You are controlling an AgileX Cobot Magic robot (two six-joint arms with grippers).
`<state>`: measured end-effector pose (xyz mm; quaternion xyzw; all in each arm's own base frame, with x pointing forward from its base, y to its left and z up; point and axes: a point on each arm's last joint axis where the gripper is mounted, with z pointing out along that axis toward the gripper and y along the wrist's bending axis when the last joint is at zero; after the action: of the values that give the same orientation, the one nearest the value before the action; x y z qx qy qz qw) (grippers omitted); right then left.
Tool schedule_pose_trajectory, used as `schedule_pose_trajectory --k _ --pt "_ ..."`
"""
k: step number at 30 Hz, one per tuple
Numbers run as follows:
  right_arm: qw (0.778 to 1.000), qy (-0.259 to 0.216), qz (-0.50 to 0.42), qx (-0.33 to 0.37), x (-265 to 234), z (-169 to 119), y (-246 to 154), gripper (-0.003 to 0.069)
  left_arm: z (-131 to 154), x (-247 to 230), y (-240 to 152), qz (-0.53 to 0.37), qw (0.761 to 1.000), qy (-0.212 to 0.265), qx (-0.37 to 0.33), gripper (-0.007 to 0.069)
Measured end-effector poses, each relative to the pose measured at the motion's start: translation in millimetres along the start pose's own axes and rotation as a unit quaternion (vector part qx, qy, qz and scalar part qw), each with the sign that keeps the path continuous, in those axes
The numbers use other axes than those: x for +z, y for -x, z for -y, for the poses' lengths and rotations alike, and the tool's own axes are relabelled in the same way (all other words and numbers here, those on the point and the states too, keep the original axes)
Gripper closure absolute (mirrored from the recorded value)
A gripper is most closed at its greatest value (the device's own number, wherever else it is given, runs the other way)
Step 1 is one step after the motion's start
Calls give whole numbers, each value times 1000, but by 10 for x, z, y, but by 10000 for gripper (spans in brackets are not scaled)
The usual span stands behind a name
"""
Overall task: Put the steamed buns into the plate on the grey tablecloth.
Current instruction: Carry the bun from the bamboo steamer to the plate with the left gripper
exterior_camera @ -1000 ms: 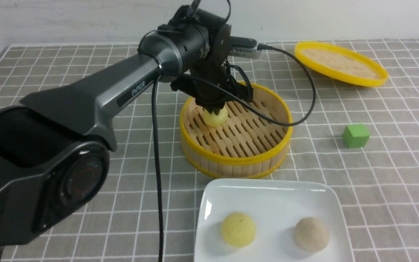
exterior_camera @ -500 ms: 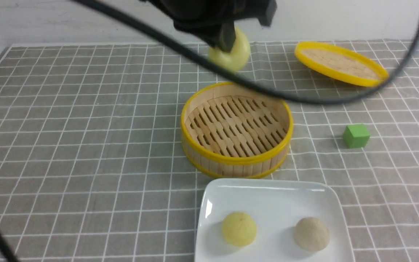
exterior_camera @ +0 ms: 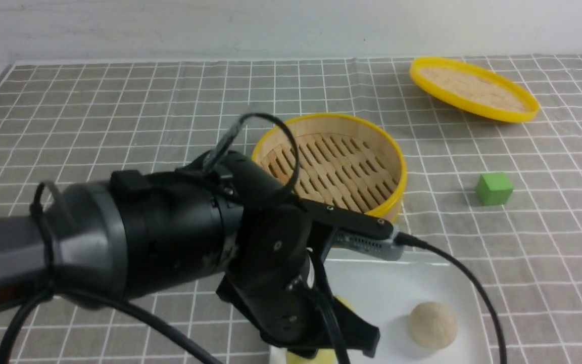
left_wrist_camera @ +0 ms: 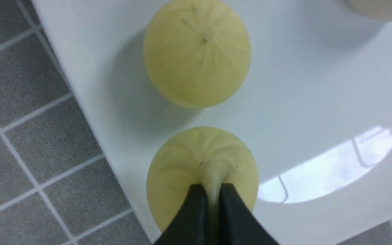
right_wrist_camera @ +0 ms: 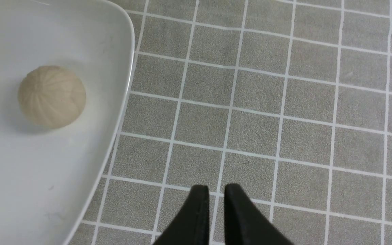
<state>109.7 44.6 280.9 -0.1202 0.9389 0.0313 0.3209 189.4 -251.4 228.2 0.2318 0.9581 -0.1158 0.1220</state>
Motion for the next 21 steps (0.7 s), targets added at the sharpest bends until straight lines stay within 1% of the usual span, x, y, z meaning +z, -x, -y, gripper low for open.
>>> schedule_pose_trajectory --k 4,9,12,14,15,16,17,18,19,20,21 --pt "1000 0 0 0 0 0 0 559 13 24 9 17 1000 -14 -16 599" --pt "1000 -3 -6 1 -11 7 -9 556 17 39 13 17 1000 -15 -18 589" --pt "1000 -9 -14 5 -107 34 -17 556 17 102 6 5 1000 -12 -21 563" --pt "1000 -9 -5 10 -218 57 -8 559 21 145 -2 -4 1000 -13 -26 533" --pt "1000 -9 7 18 -372 95 -23 582 26 180 -12 -12 999 -14 -32 488" --pt "1000 -8 12 19 -391 98 -21 582 26 180 -13 -13 999 -14 -32 488" --pt "999 -8 29 26 -543 141 -59 618 30 188 -17 -16 999 -16 -35 445" --pt "999 -9 36 28 -606 163 -78 640 32 188 -18 -16 999 -17 -37 412" --pt "999 -9 44 31 -655 181 -102 655 32 188 -19 -17 999 -17 -37 398" --pt "997 -11 67 37 -795 237 -179 671 35 180 -18 -19 999 -18 -38 347" --pt "996 -9 74 39 -827 248 -200 673 38 172 -14 -18 999 -18 -38 334"
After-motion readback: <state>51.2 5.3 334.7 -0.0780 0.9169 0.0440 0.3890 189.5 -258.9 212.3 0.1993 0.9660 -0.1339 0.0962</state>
